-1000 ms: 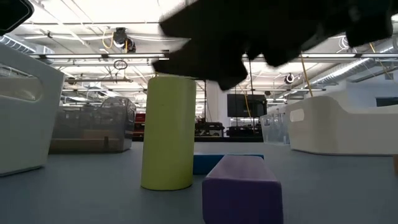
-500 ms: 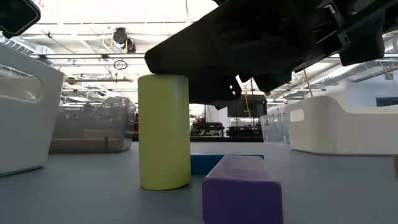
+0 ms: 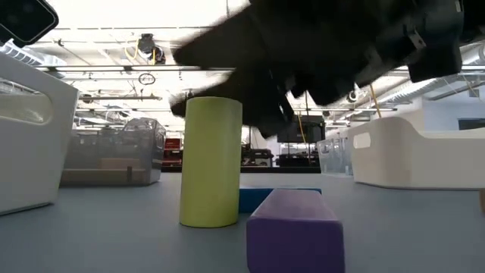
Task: Sort & place blocks by color
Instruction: Put the yellow block into the gray bin
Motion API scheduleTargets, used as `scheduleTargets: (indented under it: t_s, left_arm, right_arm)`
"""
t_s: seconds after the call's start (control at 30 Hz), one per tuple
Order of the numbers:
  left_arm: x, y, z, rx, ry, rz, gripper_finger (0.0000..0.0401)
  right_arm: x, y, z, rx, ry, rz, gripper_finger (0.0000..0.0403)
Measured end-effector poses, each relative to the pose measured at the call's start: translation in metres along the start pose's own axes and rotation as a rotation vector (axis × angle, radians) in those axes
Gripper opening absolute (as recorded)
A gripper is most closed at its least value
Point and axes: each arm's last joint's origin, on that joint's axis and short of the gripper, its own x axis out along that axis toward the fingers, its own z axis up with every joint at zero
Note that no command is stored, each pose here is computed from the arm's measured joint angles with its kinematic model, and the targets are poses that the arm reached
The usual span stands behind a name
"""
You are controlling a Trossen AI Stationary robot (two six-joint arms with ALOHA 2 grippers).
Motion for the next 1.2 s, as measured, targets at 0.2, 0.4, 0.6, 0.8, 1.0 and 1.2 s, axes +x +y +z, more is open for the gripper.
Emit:
scheduleTargets:
  t_s: [0.2,0.4,0.6,0.8,1.0,1.2]
  left_arm:
    - [0.000,0.000,0.000,0.017,-0.001,0.001,0.0200]
    - [0.000,0.000,0.000,0.025,-0.002,0.003,0.0200]
    - [0.000,0.000,0.000,0.035,-0.001,0.003,0.0200]
    - [0.000,0.000,0.000,0.040,-0.002,0.003,0.0200]
    - [0.000,-0.001,0.000,0.119,-0.007,-0.016,0.0200]
    - [-0.002,-0.017,-0.004,0.333,-0.083,-0.214,0.0200]
  right_arm:
    - [-0.001,-0.004,-0.012,-0.041,0.115,-0.043,0.0251]
    - [-0.001,-0.007,-0.012,-0.046,0.122,-0.071,0.0231]
    - [-0.001,-0.007,-0.010,-0.039,0.103,-0.069,0.0163]
    - [-0.001,-0.007,-0.009,-0.017,0.099,-0.069,0.0108]
    - [-0.010,-0.004,0.017,-0.005,0.018,-0.048,0.0108]
    - [-0.037,-0.011,0.070,-0.054,-0.127,-0.064,0.0111]
